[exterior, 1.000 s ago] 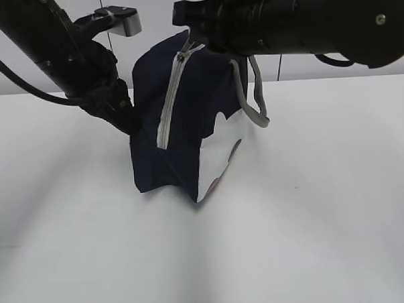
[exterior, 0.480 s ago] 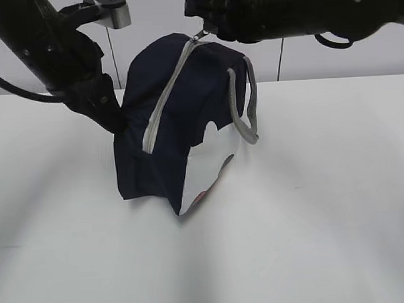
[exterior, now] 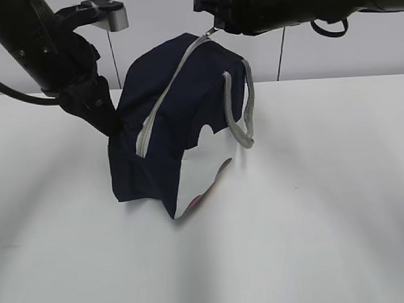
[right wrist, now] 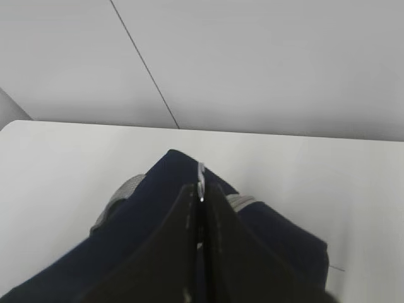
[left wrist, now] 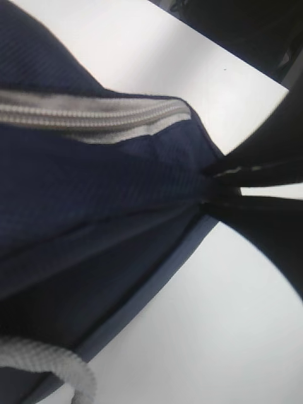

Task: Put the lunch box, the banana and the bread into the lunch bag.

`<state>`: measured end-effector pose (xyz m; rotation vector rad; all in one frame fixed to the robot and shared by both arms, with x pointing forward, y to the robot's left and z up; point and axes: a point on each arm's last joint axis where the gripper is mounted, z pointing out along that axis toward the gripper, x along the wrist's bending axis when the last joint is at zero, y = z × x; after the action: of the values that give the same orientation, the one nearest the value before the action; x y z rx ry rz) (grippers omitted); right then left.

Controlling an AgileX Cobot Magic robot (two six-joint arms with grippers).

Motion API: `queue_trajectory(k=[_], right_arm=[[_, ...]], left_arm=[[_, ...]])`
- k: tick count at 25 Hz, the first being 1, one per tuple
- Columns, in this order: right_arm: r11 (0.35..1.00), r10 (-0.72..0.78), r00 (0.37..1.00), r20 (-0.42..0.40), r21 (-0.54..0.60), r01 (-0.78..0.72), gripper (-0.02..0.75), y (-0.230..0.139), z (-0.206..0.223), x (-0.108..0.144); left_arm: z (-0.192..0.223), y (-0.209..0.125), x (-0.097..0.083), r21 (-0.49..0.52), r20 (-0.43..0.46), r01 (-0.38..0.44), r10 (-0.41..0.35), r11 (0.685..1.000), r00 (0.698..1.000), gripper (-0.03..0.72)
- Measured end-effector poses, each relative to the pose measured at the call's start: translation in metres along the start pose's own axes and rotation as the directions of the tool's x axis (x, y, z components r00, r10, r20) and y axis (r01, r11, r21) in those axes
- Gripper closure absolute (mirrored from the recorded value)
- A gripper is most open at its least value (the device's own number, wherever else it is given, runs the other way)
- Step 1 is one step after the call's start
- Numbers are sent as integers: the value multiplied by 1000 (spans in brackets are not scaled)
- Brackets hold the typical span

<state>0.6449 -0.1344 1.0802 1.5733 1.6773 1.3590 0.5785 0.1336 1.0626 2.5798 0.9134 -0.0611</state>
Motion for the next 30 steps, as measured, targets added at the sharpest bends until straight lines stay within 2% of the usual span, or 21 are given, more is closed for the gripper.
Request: queue_trajectory(k=[17,30], right_arm=[[998,19,997,73,53,-23,738,0,39,-26],[996,23,995,99,89,-32,738,-5,45,-35]], left_arm=[[-1,0,0,1,-1,-1,1,1000,1000,671],[-19,-3,-8,-18,-12,-18,18,1000,1000,671]])
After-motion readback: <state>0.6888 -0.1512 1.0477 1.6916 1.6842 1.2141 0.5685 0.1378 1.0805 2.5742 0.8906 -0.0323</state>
